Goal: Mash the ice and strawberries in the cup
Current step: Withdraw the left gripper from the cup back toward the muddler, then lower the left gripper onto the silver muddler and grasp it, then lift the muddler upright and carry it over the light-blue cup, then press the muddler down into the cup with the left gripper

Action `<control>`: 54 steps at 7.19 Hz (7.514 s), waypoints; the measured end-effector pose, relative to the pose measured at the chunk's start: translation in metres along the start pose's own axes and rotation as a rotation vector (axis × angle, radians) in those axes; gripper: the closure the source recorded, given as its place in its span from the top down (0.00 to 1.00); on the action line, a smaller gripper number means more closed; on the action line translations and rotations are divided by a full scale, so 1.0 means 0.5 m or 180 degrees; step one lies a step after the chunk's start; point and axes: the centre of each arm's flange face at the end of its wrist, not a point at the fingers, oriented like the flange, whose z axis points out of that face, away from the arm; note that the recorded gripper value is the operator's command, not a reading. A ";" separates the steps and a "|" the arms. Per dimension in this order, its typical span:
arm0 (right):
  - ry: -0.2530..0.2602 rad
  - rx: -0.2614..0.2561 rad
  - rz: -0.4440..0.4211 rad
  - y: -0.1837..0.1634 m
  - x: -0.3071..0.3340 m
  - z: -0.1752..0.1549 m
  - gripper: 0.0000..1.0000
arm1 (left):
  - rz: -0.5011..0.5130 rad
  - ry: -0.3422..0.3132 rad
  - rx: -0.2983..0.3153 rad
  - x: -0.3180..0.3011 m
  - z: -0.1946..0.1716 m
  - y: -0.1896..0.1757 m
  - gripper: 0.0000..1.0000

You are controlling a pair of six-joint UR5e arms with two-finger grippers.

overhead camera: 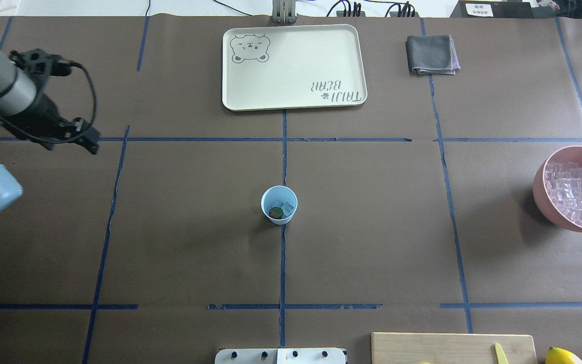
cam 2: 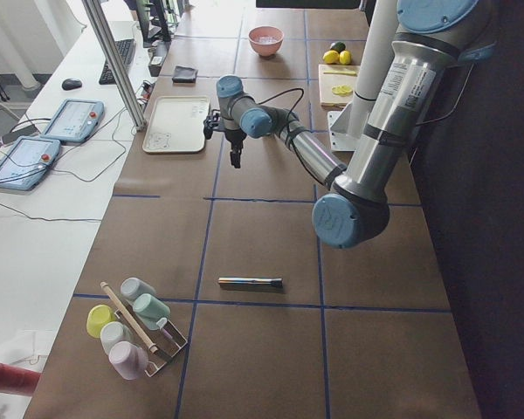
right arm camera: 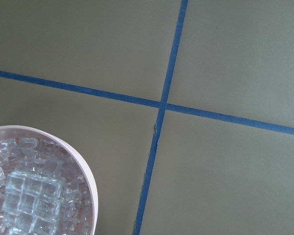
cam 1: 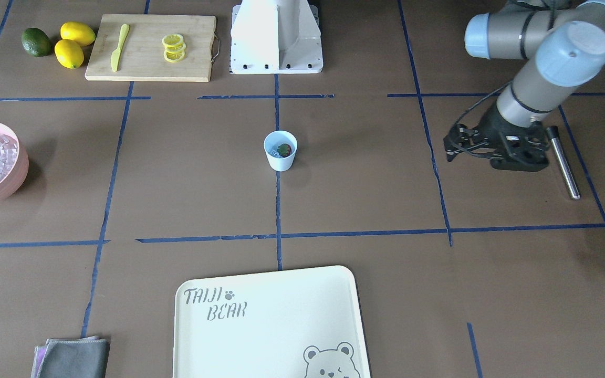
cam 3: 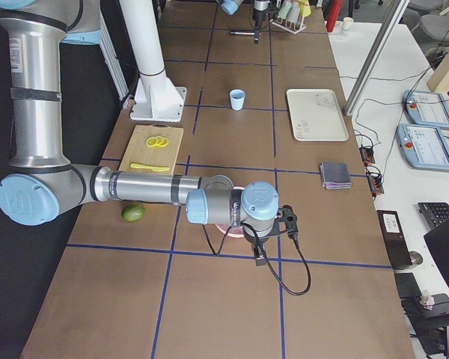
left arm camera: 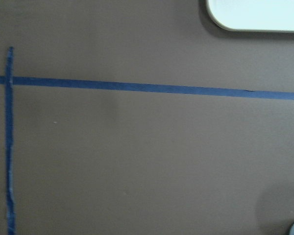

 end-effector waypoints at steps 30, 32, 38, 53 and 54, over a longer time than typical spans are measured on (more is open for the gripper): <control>0.0032 0.0096 -0.0094 -0.016 -0.023 -0.027 0.99 | 0.0393 0.0014 0.0874 -0.020 -0.114 0.075 0.00; 0.0030 0.0137 -0.0120 -0.014 -0.033 -0.041 1.00 | 0.0898 0.0239 0.1334 0.185 -0.206 0.084 0.00; -0.0005 0.0139 -0.0109 0.009 -0.043 -0.045 0.99 | 0.0872 0.0924 0.3007 0.504 -0.215 0.227 0.00; 0.0037 0.0134 -0.0112 0.004 -0.042 -0.046 0.99 | 0.0539 0.1480 0.4512 0.723 0.106 0.337 0.00; 0.0037 0.0130 -0.0109 0.004 -0.041 -0.045 0.99 | 0.0569 0.1452 0.4540 0.728 0.116 0.308 0.00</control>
